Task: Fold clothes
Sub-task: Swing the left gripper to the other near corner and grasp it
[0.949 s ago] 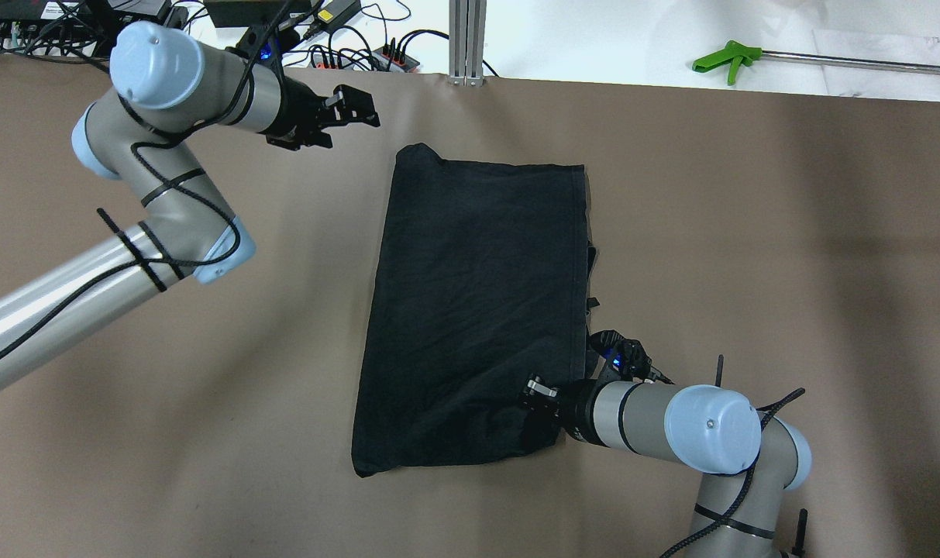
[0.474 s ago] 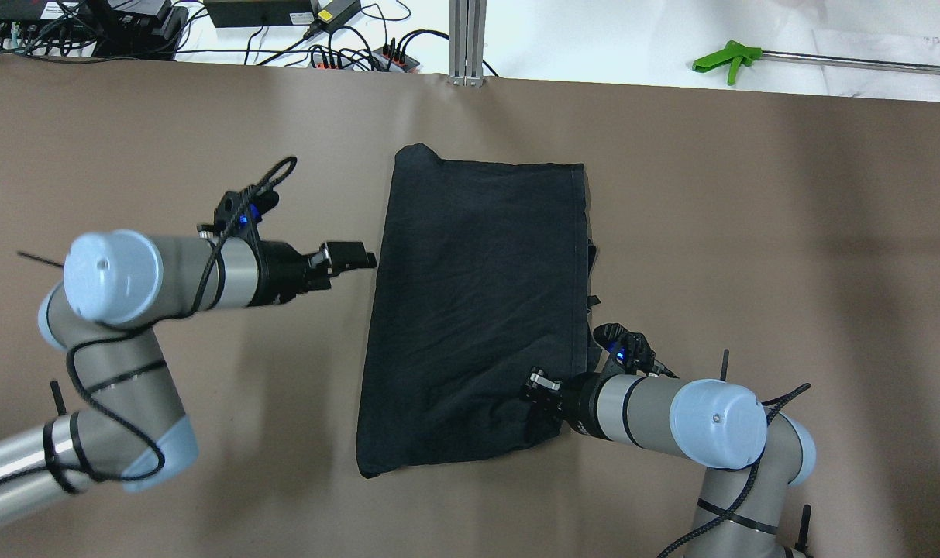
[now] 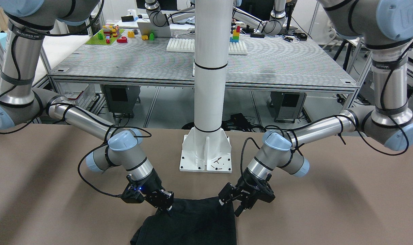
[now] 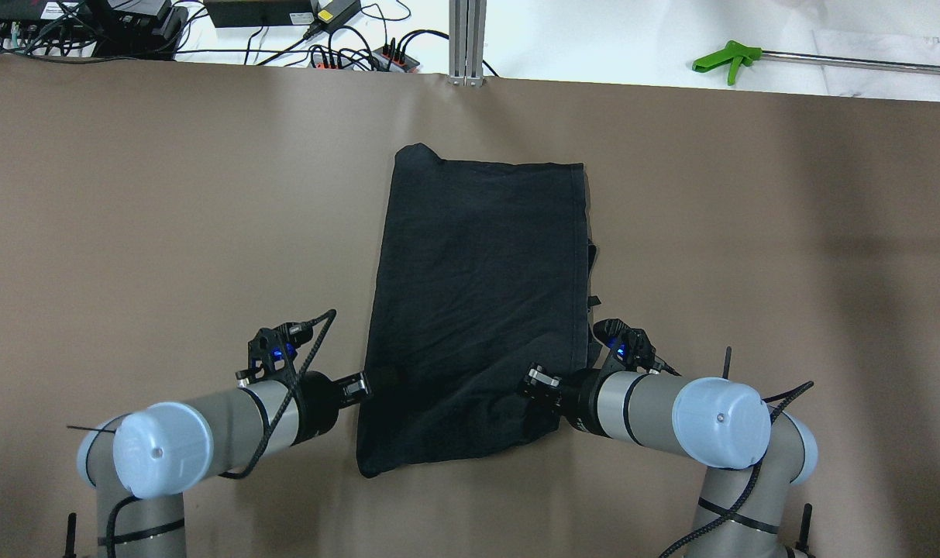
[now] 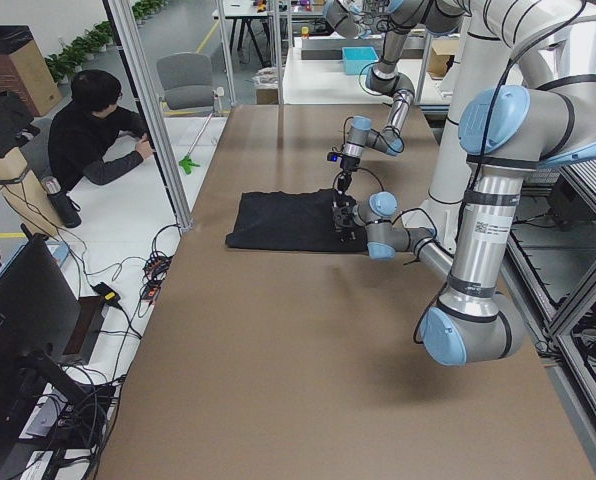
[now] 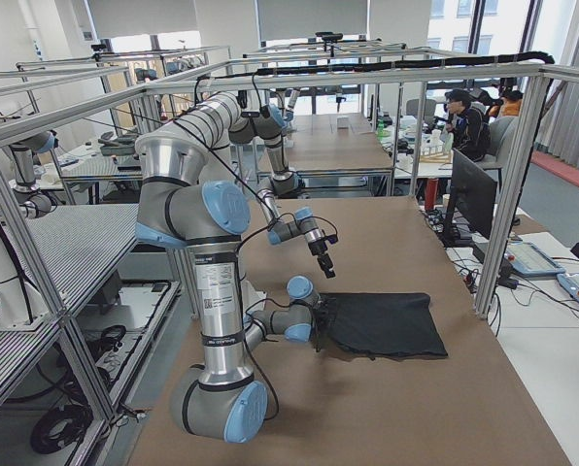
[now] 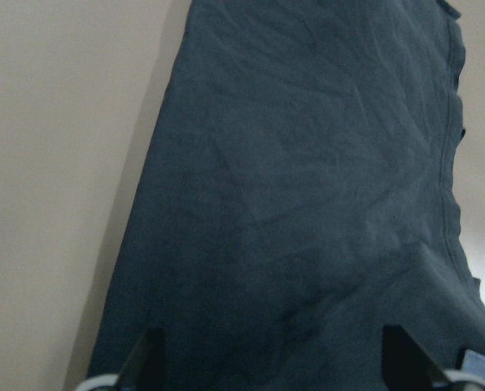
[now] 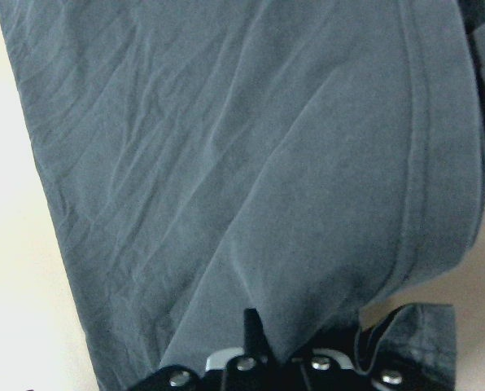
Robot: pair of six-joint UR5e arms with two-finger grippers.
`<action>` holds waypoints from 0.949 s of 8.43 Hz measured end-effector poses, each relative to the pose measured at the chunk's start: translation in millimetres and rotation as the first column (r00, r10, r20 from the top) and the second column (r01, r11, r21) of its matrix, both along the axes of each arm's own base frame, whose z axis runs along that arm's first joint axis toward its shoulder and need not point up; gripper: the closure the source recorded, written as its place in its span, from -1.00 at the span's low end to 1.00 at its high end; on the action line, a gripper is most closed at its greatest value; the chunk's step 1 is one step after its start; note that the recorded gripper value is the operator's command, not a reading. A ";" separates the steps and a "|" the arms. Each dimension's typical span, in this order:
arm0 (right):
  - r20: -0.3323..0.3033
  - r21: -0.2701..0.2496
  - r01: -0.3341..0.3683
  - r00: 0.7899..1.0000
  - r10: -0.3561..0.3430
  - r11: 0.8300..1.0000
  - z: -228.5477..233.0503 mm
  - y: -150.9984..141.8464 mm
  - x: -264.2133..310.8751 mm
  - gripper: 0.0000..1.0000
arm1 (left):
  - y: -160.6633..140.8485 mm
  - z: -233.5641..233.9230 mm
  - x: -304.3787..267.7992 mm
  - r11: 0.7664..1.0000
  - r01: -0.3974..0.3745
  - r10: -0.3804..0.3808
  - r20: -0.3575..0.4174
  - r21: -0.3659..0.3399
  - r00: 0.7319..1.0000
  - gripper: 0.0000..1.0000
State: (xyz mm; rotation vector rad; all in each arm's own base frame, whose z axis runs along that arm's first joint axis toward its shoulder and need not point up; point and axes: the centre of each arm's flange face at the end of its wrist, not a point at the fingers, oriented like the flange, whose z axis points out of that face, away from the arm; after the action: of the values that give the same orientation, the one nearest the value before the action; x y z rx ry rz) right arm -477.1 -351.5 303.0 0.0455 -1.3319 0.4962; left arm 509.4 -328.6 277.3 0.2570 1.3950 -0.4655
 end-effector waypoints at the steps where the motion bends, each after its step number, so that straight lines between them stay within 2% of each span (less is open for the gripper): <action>1: -0.001 0.001 -0.002 1.000 0.002 1.000 -0.1 0.0 0.5 1.00 | 17.5 2.8 10.9 1.000 -0.002 0.002 0.007 -0.003 1.000 -0.89; 8: -0.020 0.035 -0.042 0.999 0.043 0.999 1.8 -3.4 4.4 1.00 | 70.7 36.2 31.4 0.998 -0.054 0.056 0.057 -0.026 0.997 -0.88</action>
State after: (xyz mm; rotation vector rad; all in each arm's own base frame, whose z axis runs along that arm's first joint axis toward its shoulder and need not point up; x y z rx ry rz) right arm -472.7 -354.9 304.8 0.1072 -1.3215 0.5076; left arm 540.8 -257.9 313.5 0.2102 1.3356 -0.4262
